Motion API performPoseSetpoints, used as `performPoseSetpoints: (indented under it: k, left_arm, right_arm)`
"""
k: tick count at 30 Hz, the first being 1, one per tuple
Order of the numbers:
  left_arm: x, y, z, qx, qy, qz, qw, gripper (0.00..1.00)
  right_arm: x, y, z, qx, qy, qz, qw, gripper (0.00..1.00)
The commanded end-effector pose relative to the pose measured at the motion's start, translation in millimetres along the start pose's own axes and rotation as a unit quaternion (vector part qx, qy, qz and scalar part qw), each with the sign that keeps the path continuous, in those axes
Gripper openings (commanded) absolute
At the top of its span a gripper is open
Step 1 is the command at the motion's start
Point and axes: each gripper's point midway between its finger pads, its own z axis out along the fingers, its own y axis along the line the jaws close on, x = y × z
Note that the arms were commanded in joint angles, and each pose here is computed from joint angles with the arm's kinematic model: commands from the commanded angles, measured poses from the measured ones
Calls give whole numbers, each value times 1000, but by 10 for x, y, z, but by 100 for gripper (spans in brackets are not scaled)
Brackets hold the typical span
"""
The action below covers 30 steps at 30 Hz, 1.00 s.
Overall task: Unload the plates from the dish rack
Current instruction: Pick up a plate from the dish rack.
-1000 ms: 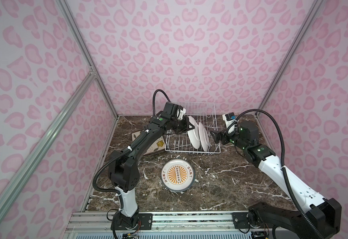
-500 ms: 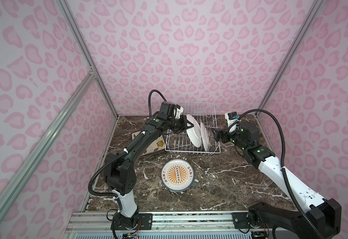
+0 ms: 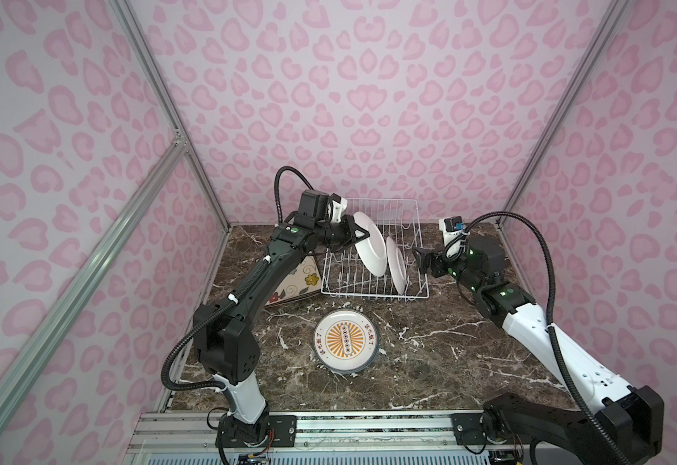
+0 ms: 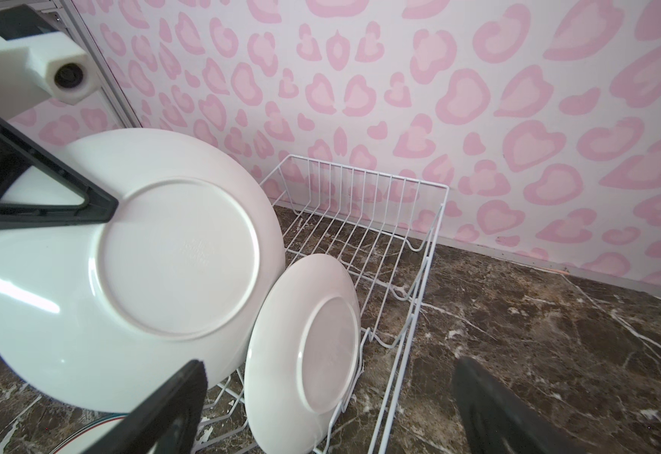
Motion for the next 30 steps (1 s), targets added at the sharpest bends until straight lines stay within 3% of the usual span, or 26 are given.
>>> performPoseSetpoints:
  k: [1,8,18,24,30]
  left_arm:
    - [-122,-146,-115,11,-25,40,999,4]
    - [-193,-166,-204,-9,-38,76,996,3]
    - [-309,-327,-395,-24,-74,190,979,4]
    - [-413,-214,-567,-99,-126,262,952,4]
    - [-381,-270,-704,-147,-172,364,903,3]
  right_arm:
    - [-105,26,8,-7,-20,4,1000,99]
    - [-143,40,-9,-11,-25,9,1000,99]
    - [-380,20,-6,-45,-43,90,994,99]
    - [-410,49,47,-65,-38,122,990,99]
    - [-419,112,112,-84,-24,138,987,98]
